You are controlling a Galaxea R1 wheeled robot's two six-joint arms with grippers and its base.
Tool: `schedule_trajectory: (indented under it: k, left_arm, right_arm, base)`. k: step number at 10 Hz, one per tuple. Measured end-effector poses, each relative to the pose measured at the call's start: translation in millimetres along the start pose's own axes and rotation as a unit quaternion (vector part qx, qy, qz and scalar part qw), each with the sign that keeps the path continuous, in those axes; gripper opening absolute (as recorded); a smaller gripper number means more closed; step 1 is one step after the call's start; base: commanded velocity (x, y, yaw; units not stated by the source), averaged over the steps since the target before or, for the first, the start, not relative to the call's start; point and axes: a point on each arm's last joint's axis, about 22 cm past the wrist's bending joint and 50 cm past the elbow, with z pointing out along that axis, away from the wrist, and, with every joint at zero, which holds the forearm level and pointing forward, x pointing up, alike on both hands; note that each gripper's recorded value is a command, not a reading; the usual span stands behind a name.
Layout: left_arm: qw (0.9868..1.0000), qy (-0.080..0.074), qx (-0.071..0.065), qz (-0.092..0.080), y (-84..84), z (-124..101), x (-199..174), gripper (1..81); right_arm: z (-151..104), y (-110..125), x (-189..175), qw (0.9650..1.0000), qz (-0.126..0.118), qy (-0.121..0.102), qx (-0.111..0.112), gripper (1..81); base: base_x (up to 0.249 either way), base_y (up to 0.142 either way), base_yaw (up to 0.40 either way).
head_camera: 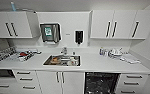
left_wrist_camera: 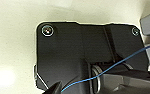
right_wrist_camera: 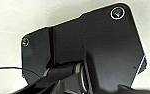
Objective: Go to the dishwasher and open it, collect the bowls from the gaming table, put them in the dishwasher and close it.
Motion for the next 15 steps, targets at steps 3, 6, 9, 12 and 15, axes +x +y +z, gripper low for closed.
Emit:
schedule_trajectory:
  k: [3, 6, 9, 12, 15]
  left_arm:
    - [1.0, 0.006, 0.001, 0.002, -0.8, 0.5, 7.5, 81.1]
    - [1.0, 0.003, 0.0, 0.002, 0.3, 0.4, 3.9, 81.1]
    - [1.0, 0.001, 0.0, 0.001, -0.1, 0.1, 1.0, 81.1]
    - [1.0, 0.001, 0.001, 0.003, -2.5, -0.7, 1.1, 81.1]
    - [0.9999, 0.002, 0.0, 0.015, -2.0, -0.7, 1.8, 81.1]
  right_arm:
    - [-0.1, 1.2, -3.3, 1.0, 0.001, -0.003, -0.001, 81.1]
    - [0.0, 0.6, -2.4, 1.0, 0.0, -0.002, -0.001, 81.1]
    - [0.0, 0.6, -2.4, 1.0, 0.001, -0.002, -0.001, 81.1]
    - [0.4, -1.4, -0.7, 1.0, 0.0, -0.001, 0.0, 81.1]
    - [1.1, -4.3, 0.2, 1.0, 0.0, 0.0, 0.002, 81.1]
  base:
    - [0.0, 0.0, -0.4]
    - [0.0, 0.0, -0.4]
    - [0.0, 0.0, -0.4]
    - [0.0, 0.0, -0.4]
    - [0.0, 0.0, -0.4]
